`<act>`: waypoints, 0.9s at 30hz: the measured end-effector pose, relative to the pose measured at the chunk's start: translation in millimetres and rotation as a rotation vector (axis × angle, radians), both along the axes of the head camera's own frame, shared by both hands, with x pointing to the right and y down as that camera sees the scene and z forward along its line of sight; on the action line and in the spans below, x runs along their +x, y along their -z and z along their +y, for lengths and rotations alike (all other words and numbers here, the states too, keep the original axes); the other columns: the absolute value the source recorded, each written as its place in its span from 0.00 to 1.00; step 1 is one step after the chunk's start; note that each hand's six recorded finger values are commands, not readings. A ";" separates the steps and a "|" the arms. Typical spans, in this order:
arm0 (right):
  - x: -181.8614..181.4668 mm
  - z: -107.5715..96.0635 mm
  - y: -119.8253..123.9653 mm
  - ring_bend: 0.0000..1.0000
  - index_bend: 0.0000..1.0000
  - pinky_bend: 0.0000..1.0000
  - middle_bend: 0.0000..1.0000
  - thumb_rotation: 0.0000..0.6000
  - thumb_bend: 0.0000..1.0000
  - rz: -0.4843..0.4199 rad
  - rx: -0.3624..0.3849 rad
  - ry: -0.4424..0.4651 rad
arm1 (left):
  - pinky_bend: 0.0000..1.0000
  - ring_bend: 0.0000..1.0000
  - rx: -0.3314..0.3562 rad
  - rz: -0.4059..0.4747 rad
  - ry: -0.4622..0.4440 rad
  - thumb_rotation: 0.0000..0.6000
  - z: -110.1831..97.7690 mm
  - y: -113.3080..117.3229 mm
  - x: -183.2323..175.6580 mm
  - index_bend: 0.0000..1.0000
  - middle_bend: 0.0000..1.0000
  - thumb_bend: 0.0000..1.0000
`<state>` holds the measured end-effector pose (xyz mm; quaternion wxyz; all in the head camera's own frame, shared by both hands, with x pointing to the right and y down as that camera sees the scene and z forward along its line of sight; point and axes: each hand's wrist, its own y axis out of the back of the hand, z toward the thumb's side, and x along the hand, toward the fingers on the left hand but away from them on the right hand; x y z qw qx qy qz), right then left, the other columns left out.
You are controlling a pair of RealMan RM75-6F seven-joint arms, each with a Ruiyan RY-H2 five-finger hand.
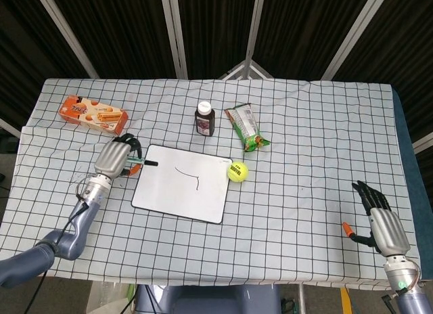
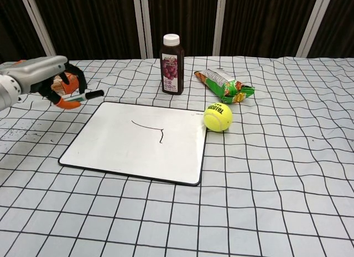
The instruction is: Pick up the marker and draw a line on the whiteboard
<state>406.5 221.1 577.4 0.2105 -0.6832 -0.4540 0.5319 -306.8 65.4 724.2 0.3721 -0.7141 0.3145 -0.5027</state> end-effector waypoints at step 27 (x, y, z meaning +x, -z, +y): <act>1.5 0.7 1.6 0.00 0.00 0.00 0.00 1.00 0.33 0.026 0.016 0.022 | 0.00 0.00 0.001 -0.015 0.235 1.00 46.7 70.7 -73.0 0.10 0.00 0.12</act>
